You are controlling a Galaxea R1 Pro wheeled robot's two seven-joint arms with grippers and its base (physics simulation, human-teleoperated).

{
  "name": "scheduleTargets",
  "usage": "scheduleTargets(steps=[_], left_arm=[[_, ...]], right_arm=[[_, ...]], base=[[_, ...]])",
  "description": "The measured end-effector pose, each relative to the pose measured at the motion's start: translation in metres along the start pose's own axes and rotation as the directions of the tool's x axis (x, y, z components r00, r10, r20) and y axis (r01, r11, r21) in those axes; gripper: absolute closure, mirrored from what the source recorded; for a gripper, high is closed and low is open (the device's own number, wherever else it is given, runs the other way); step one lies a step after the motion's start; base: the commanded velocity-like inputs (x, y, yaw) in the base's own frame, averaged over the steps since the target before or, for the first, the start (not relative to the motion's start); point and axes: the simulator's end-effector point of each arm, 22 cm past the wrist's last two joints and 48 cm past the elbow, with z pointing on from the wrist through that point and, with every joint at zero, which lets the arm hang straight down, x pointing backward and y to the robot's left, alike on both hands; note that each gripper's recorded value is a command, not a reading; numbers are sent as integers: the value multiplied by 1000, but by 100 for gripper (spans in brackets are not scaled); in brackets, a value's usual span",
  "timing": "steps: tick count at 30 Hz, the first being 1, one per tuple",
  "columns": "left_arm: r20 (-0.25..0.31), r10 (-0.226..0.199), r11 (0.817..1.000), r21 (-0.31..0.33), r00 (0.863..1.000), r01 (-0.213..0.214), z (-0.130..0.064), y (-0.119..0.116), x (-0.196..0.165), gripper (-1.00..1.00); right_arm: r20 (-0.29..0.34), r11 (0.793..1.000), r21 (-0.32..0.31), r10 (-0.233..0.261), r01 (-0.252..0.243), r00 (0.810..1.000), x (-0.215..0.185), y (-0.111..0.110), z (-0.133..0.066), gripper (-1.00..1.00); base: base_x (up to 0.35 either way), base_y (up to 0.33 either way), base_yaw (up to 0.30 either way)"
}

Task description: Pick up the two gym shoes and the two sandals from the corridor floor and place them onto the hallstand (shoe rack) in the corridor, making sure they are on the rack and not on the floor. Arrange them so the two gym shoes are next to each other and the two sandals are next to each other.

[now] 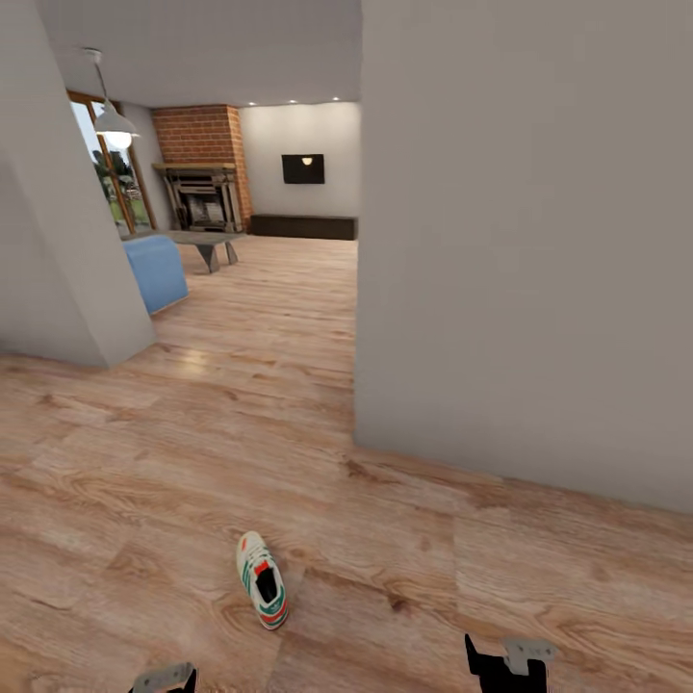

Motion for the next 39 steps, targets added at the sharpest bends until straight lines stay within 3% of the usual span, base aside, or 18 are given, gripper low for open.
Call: scheduleTargets(steps=[24,39], left_arm=[[19,-6,1000,-9,1000,6,0,4,-8,-100],[25,-7,1000,-10,1000,7,0,5,-11,-100]], right_arm=[[14,1000,1,1,-1,1000,-6,0,-1,-100],[16,1000,1,2,-2,1000,-7,0,-1,-100]], base=[[0,0,240],[0,0,33]])
